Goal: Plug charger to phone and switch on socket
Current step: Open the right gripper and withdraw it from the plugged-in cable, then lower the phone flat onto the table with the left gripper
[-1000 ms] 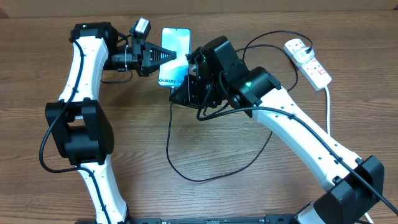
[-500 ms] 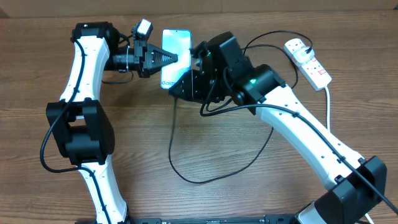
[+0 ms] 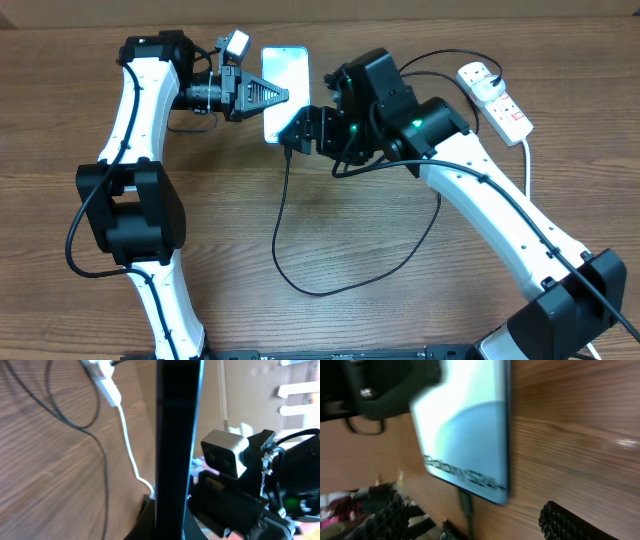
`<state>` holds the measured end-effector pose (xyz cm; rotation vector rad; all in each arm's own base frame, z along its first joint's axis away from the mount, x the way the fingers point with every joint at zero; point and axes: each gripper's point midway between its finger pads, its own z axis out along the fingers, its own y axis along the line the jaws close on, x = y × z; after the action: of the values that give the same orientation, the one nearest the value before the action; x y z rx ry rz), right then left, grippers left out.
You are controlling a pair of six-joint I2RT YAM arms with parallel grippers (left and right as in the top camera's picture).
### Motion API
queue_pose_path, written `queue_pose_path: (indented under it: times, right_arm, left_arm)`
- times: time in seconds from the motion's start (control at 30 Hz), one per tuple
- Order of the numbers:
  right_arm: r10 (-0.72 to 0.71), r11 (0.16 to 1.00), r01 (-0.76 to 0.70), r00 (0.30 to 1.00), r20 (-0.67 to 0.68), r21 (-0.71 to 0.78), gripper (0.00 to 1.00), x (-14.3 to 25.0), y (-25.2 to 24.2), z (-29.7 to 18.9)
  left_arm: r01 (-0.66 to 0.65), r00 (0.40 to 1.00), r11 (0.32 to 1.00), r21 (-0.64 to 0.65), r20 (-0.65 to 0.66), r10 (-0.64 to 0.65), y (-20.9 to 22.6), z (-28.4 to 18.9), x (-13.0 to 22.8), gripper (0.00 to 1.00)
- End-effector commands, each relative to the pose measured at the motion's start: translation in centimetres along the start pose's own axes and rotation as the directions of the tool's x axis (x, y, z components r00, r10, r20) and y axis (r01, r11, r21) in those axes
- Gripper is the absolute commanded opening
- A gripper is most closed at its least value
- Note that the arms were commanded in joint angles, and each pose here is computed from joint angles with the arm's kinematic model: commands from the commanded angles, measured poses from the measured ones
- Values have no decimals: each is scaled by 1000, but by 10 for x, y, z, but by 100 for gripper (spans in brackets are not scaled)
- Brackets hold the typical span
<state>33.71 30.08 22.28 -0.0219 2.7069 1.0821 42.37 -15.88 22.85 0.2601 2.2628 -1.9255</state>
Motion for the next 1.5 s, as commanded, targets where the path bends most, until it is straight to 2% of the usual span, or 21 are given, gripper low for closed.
queue_pose_path:
  times: [0.0,0.13,0.27,0.37,0.5,0.67,0.8,1.03,1.27,1.4,1.47]
  right_arm:
    - [23,997,-29,997,76,74,86,-20,-18,-16]
    - [90,983,-104,991,95,153,90,-27,-50,-29]
    - [154,948,-187,978,142,259,93,-35,-88,-45]
    - [188,922,-232,968,168,309,94,-38,-108,-56]
    - [195,913,-242,966,170,328,95,-40,-120,-63]
    - [204,908,-250,965,167,337,95,-38,-123,-65]
    - [208,899,-256,964,167,355,95,-36,-127,-66]
    - [199,898,-240,969,147,369,95,-32,-129,-66]
    - [193,879,-242,968,157,411,96,-30,-136,-70]
    - [193,879,-242,968,158,410,96,-31,-136,-70]
    - [193,880,-242,968,158,410,96,-31,-136,-70]
  left_arm:
    - [29,999,997,-69,-11,-30,1,0,-1,4]
    - [43,999,984,-175,-26,-48,20,0,-1,4]
    - [81,995,943,-321,-25,-94,46,1,-3,4]
    - [78,994,919,-386,-37,-99,57,7,-2,4]
    - [50,994,910,-411,-67,-85,60,22,1,4]
    - [41,994,832,-554,-60,-89,82,32,-3,4]
    - [69,991,829,-555,-60,-122,89,43,-1,4]
    - [165,961,811,-561,-94,-261,129,57,19,4]
    - [135,964,835,-533,-122,-235,136,63,19,4]
    - [181,955,768,-615,-75,-286,153,56,20,4]
    - [183,952,763,-620,-84,-296,158,58,24,4]
